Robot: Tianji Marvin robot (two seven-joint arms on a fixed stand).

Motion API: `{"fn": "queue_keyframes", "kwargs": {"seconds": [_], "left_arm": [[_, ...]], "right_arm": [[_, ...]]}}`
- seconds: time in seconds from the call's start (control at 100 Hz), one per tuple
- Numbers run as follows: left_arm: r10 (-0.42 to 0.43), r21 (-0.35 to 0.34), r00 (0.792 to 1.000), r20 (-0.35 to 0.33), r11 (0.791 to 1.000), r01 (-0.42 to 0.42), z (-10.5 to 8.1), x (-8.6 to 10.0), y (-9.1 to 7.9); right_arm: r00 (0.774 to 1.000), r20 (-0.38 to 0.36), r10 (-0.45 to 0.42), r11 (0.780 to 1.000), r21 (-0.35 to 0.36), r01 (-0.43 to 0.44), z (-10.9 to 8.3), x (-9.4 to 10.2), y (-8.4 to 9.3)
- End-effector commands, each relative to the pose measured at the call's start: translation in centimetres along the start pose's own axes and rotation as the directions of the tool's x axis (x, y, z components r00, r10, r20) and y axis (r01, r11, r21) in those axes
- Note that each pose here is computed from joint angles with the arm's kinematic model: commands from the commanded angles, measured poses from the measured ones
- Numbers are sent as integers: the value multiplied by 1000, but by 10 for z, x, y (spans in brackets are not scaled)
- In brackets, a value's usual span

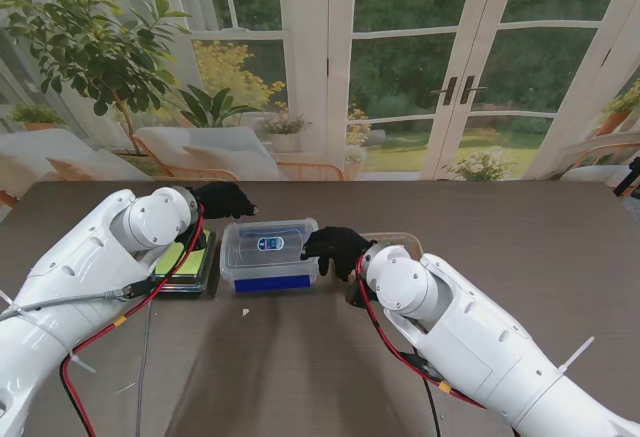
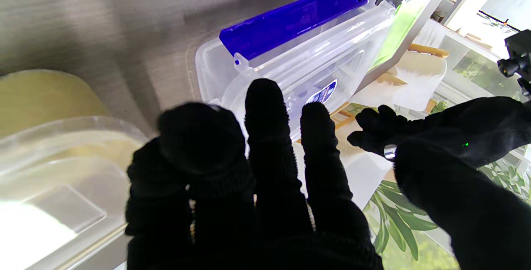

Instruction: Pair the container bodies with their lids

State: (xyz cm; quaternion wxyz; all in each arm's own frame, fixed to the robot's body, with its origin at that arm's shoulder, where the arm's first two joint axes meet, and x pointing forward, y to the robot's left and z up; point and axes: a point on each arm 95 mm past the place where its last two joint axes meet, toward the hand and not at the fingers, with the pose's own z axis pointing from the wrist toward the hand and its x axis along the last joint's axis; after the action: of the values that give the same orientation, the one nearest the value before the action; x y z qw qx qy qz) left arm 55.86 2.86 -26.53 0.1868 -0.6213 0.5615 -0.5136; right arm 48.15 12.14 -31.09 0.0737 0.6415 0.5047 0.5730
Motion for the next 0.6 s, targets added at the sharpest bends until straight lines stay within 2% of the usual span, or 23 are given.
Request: {"fn": "queue_keyframes", "kwargs": {"seconds": [0.0, 0.36, 0.59], "left_arm": [[-4, -4, 1000, -7, 1000, 4, 3, 3, 1], [-18, -48, 999, 51, 999, 20, 15, -8, 13], [-5, -77, 998, 64, 997, 10, 18, -11, 21]], "right_arm": [[1000, -3, 2, 1000, 27, -2, -2, 2, -8], [1000, 21, 7, 996, 86, -9, -2, -4, -27], [999, 30, 17, 993, 118, -21, -2, -8, -35]]}}
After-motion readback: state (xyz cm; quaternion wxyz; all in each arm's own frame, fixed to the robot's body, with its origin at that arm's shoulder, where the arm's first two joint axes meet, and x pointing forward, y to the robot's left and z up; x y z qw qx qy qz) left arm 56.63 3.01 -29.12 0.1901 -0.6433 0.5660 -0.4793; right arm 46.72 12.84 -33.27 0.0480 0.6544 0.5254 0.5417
